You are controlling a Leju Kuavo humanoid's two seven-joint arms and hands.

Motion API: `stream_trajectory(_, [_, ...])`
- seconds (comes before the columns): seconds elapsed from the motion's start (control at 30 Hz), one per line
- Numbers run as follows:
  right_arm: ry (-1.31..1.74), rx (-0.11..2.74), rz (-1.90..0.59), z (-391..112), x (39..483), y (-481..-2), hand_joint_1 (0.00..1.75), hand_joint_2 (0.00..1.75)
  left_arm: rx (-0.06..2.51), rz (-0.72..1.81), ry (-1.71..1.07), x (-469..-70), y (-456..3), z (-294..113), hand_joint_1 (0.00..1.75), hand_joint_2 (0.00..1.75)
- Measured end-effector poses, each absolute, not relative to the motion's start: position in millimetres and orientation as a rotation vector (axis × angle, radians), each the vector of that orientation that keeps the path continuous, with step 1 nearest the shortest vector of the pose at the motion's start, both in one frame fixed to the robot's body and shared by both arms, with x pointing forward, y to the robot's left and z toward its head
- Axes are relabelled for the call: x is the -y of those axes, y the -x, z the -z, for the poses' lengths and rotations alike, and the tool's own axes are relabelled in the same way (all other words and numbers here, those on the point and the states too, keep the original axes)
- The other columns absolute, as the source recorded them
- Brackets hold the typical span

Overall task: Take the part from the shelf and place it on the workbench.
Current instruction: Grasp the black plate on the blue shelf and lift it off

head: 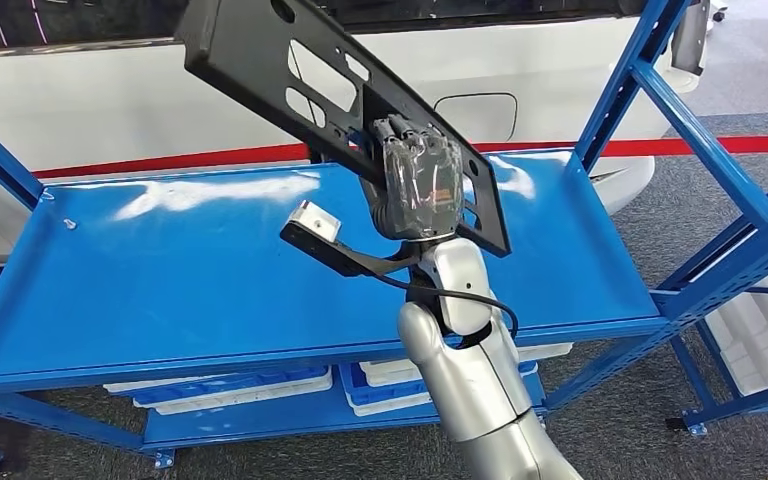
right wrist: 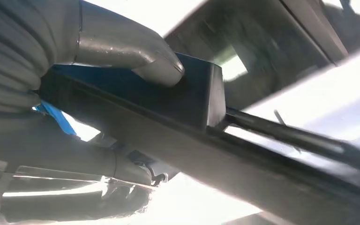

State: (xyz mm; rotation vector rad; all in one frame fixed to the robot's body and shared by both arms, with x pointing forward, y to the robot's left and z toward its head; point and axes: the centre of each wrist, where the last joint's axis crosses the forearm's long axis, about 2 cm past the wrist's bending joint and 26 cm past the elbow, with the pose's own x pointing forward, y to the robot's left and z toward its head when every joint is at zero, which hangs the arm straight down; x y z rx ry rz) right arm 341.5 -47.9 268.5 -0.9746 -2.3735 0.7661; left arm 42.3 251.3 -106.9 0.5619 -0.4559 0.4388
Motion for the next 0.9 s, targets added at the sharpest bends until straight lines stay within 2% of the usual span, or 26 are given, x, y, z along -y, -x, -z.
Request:
stream_trajectory(0.33, [0.798,2.6,-0.6,-320.0,34.0,-327.1,1.75,1.75,0.343,-0.485,-0.594,-244.8,-42.8,105.6,0.0,0.0])
stream_trajectory(0.63, [0.588,2.65,-0.686,-337.3,0.7,-325.8,1.75,1.75,0.151,-0.511,-0.607,-239.0,-45.3,103.7,0.0,0.0])
stream_trajectory(0.9, [0.499,2.655,-0.795,-343.7,-18.8,-325.2,1.75,1.75,0.105,-0.513,-0.575,-236.6,-46.5,103.5,0.0,0.0])
